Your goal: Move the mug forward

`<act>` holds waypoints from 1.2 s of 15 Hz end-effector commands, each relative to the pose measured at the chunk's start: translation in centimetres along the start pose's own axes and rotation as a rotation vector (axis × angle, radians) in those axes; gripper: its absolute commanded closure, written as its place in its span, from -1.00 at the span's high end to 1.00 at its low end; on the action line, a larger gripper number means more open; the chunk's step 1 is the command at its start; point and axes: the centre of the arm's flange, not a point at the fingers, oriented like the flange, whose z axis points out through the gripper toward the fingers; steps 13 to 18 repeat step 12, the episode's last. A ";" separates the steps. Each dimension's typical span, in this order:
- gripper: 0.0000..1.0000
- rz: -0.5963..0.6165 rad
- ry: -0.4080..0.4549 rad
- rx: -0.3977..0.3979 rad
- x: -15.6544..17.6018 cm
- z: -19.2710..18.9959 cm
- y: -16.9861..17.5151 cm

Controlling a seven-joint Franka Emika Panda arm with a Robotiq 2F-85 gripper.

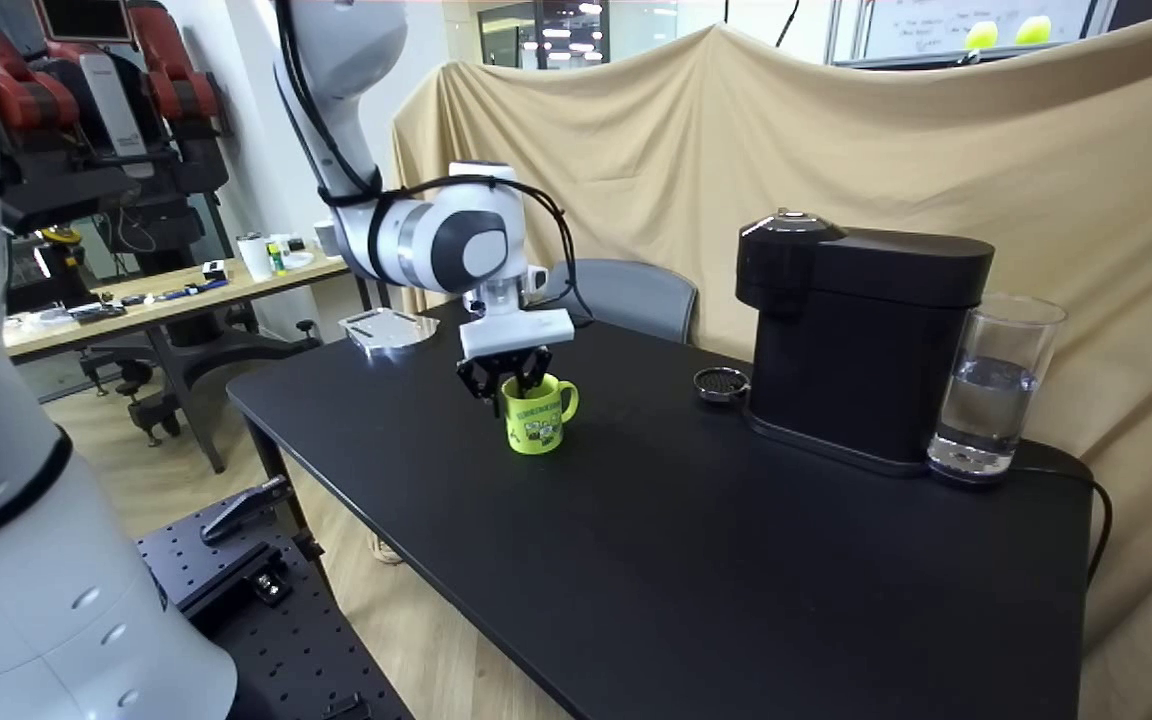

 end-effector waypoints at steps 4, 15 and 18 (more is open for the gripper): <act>0.80 -0.025 -0.017 -0.015 -0.1 -4.5 0.0; 0.99 -0.047 -0.139 0.142 -0.4 -7.9 0.9; 0.99 -0.047 -0.139 0.142 -0.4 -7.9 0.9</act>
